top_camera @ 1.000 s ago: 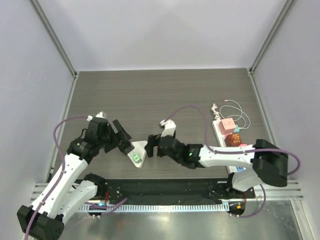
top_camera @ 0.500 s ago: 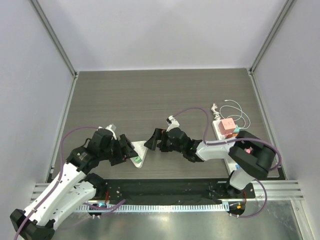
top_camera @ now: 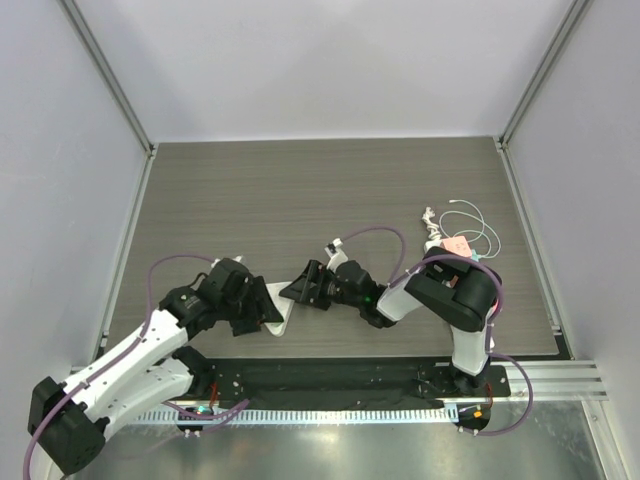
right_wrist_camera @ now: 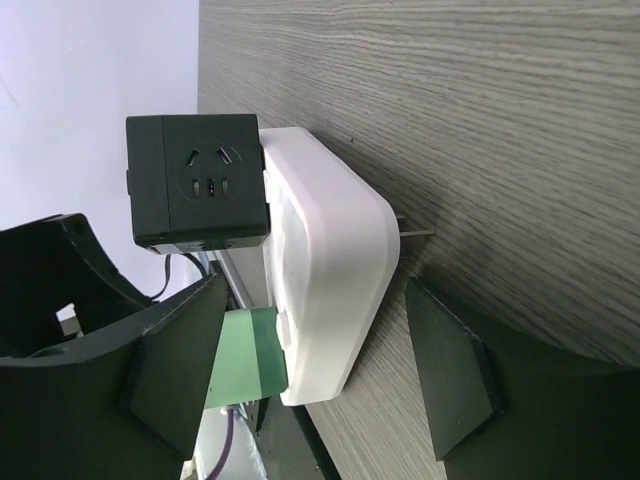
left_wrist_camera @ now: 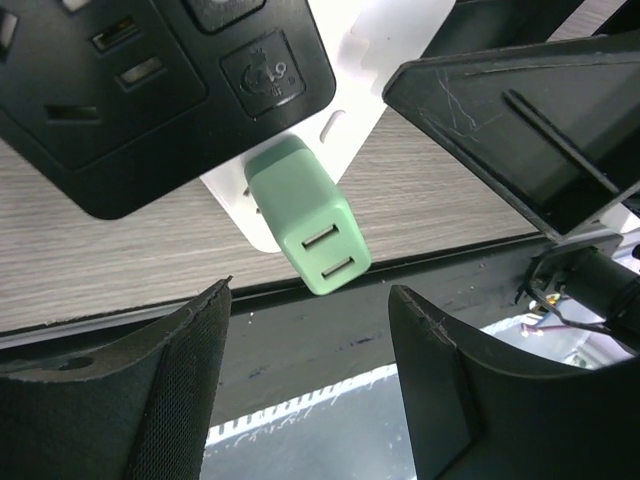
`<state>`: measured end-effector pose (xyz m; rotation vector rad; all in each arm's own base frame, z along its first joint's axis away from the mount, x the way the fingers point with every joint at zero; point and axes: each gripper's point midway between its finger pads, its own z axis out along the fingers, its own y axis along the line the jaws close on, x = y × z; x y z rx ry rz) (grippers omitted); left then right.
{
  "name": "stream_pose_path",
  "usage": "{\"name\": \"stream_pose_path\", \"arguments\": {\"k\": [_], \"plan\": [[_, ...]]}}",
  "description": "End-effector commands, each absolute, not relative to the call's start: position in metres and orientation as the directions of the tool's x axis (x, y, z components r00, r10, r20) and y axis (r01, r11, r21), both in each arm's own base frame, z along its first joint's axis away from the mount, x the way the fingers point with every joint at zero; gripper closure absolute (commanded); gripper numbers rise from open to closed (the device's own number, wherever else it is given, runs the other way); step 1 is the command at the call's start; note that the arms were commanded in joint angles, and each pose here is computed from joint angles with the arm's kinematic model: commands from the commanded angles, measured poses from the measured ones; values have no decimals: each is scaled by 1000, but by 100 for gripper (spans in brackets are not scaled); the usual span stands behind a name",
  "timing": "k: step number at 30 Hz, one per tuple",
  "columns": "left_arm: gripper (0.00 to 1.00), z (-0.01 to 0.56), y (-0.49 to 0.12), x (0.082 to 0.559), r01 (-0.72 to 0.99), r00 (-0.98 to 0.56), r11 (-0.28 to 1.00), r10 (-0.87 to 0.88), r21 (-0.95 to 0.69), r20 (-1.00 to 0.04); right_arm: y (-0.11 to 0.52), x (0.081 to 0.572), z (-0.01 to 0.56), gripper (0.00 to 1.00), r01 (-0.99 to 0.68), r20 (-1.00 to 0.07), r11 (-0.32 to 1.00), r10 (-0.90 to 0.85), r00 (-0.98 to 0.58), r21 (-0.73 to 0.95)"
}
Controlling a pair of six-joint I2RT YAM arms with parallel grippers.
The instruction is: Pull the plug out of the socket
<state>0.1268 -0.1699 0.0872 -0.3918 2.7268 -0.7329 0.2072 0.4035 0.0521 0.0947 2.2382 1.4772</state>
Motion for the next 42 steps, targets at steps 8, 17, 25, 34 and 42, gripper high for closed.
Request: {"name": "stream_pose_path", "arguments": {"k": [8,17,25,34,42], "plan": [[41,85,-165,149,-199,-874,848,-380,-492,-302,406,207,65,26,-208,-327,352,321,-889,912],[44,83,-172,155,-191,-882,861,-361,-471,-301,412,201,60,31,-223,-344,370,303,-889,902],[39,88,-173,157,-193,-869,858,-375,-476,-324,421,202,58,34,-239,-356,367,296,-886,899],[22,98,-177,155,-178,-864,844,-380,-507,-330,413,201,54,69,-226,-339,329,345,-875,917],[21,92,-182,157,-182,-870,851,-373,-492,-323,410,195,57,94,-237,-342,299,375,-862,924]]}}
